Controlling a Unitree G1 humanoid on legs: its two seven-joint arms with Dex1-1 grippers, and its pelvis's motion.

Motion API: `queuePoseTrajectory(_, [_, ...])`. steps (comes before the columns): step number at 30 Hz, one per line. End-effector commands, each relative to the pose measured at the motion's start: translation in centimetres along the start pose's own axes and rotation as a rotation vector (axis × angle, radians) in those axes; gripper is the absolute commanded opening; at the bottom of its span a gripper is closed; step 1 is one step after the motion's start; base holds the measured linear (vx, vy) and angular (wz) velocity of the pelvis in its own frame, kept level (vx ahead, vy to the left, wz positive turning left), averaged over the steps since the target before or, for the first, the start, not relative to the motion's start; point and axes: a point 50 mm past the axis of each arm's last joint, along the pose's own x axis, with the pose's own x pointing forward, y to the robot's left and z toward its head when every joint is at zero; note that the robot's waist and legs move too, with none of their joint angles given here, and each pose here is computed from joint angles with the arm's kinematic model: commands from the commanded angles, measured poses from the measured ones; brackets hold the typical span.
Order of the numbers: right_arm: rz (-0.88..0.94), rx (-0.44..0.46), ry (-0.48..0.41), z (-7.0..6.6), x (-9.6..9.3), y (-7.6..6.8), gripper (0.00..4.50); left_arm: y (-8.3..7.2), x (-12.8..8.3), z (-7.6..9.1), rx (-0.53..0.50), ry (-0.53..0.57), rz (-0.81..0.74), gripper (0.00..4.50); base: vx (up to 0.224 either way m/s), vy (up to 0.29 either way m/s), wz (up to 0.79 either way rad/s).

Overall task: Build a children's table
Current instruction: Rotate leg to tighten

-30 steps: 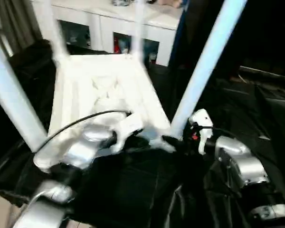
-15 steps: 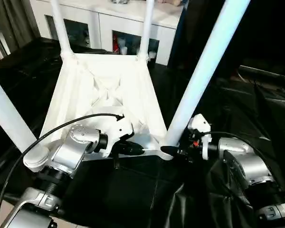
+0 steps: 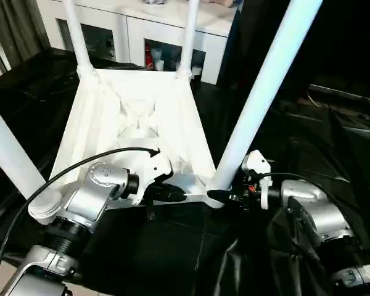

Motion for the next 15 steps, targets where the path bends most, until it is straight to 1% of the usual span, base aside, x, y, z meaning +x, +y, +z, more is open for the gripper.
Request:
queuePoseTrajectory(1, [-0.127,0.071,0.015,-1.1,0.8,0.0,2.7,0.1,2.1,-0.5,-0.071,-0.004,0.08,0.0,0.0,0.0,0.0])
queuePoseTrajectory(2, [-0.135,0.074,0.015,-1.1,0.9,0.0,2.7,0.1,2.2,-0.5,-0.072,-0.004,0.086,0.0,0.0,0.0,0.0])
queuePoseTrajectory(3, [-0.265,0.078,0.026,-1.3,2.1,0.3,2.7,0.6,3.7,0.4,-0.088,-0.005,0.164,0.0,0.0,0.0,0.0])
queuePoseTrajectory(4, [-0.268,0.08,0.025,-1.3,2.1,0.3,2.7,0.6,3.7,0.5,-0.088,-0.005,0.165,0.0,0.0,0.0,0.0])
queuePoseTrajectory(6, [-0.364,0.145,0.006,-0.9,3.3,0.6,2.7,0.5,5.0,1.4,-0.091,-0.007,0.187,0.0,0.0,0.0,0.0])
queuePoseTrajectory(7, [-0.371,0.144,0.006,-0.7,3.7,0.9,2.69,0.5,5.4,1.8,-0.089,-0.006,0.198,0.0,0.0,0.0,0.0])
queuePoseTrajectory(9, [-0.346,0.108,0.002,0.1,4.8,1.9,2.69,0.3,6.3,2.5,-0.082,-0.006,0.204,0.0,0.0,0.0,0.0])
queuePoseTrajectory(13, [-0.307,0.073,-0.022,0.7,5.3,2.5,2.69,0.1,7.0,3.1,-0.061,-0.012,0.177,0.0,0.0,0.0,0.0])
queuePoseTrajectory(14, [-0.298,0.078,-0.036,0.7,5.2,2.6,3.04,0.0,7.0,3.1,-0.052,-0.016,0.162,0.0,0.0,0.0,0.0])
queuePoseTrajectory(15, [-0.291,0.087,-0.054,0.8,5.0,2.6,3.04,0.0,6.9,3.0,-0.051,-0.015,0.152,0.0,0.0,0.0,0.0])
